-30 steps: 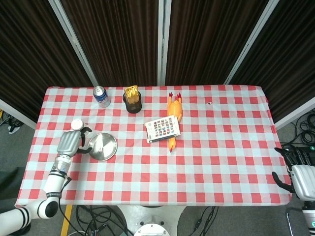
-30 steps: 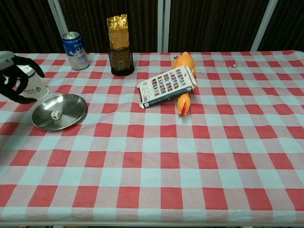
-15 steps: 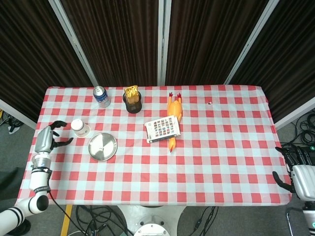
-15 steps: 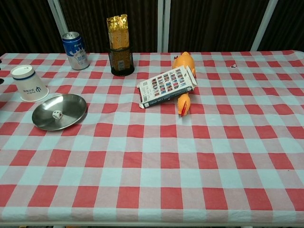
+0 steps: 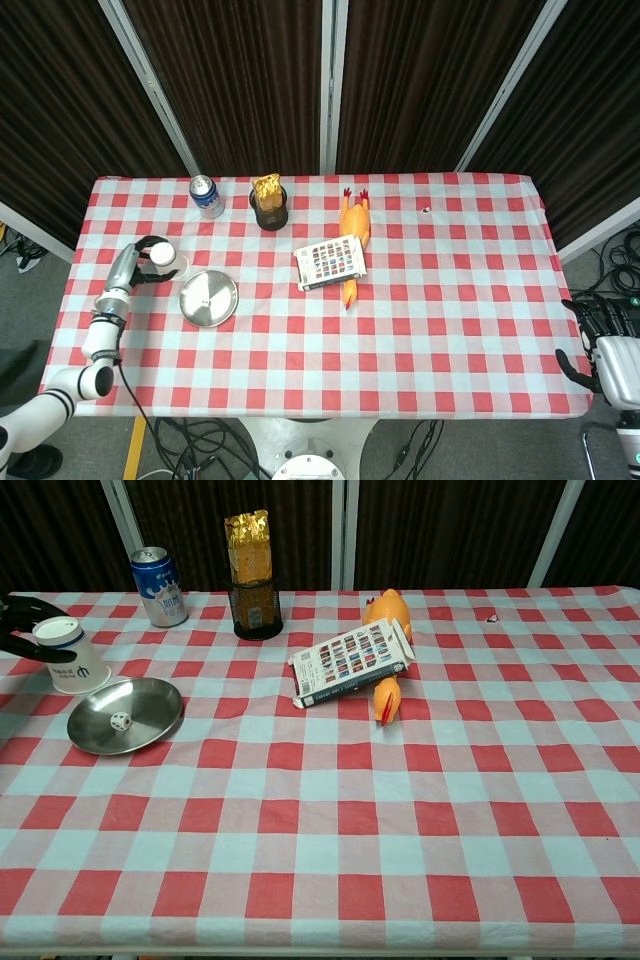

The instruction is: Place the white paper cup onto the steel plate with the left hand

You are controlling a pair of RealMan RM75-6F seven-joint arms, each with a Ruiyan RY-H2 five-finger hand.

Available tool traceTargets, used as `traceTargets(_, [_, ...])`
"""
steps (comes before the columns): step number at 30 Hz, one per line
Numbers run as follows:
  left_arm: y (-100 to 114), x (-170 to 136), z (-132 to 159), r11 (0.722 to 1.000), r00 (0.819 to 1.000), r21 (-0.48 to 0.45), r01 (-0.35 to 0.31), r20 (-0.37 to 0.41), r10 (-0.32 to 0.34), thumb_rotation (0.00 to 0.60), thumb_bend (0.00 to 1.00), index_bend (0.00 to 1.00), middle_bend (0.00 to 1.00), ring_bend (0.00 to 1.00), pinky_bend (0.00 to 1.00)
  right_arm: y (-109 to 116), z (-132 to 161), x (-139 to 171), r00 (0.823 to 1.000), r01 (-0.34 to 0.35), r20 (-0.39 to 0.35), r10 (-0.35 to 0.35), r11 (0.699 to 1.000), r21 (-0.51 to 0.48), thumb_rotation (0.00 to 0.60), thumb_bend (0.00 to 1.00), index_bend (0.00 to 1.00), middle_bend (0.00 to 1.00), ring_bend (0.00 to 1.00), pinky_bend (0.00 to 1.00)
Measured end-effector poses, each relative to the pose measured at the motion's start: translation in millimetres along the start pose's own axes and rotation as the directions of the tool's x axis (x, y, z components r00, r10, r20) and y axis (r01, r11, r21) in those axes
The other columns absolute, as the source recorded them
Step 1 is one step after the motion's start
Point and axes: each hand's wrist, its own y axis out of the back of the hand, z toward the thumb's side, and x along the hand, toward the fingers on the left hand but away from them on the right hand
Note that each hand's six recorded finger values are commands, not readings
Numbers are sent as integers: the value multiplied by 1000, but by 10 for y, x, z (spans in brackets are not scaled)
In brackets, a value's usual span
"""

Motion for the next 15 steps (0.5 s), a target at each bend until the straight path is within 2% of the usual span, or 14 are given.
traceTargets(5, [-25, 27, 7, 1000, 1000, -7, 5, 4, -5, 600, 213, 309, 237, 163, 269, 2, -3, -5, 1000, 0, 2, 0, 1000, 1, 600, 268, 146, 198, 0, 71])
traceTargets(11, [38, 35, -10, 999, 1000, -30, -20, 5, 21, 600, 248, 434, 331, 210, 270, -13, -5, -11, 1000, -5, 2, 5, 1000, -2, 600, 268, 146, 198, 0, 71])
traceTargets(15, [70, 23, 8, 999, 999, -33, -27, 16, 27, 600, 256, 461, 344, 216, 271, -14, 3, -22, 1000, -4, -3, 4, 1000, -2, 600, 268, 146, 198, 0, 71])
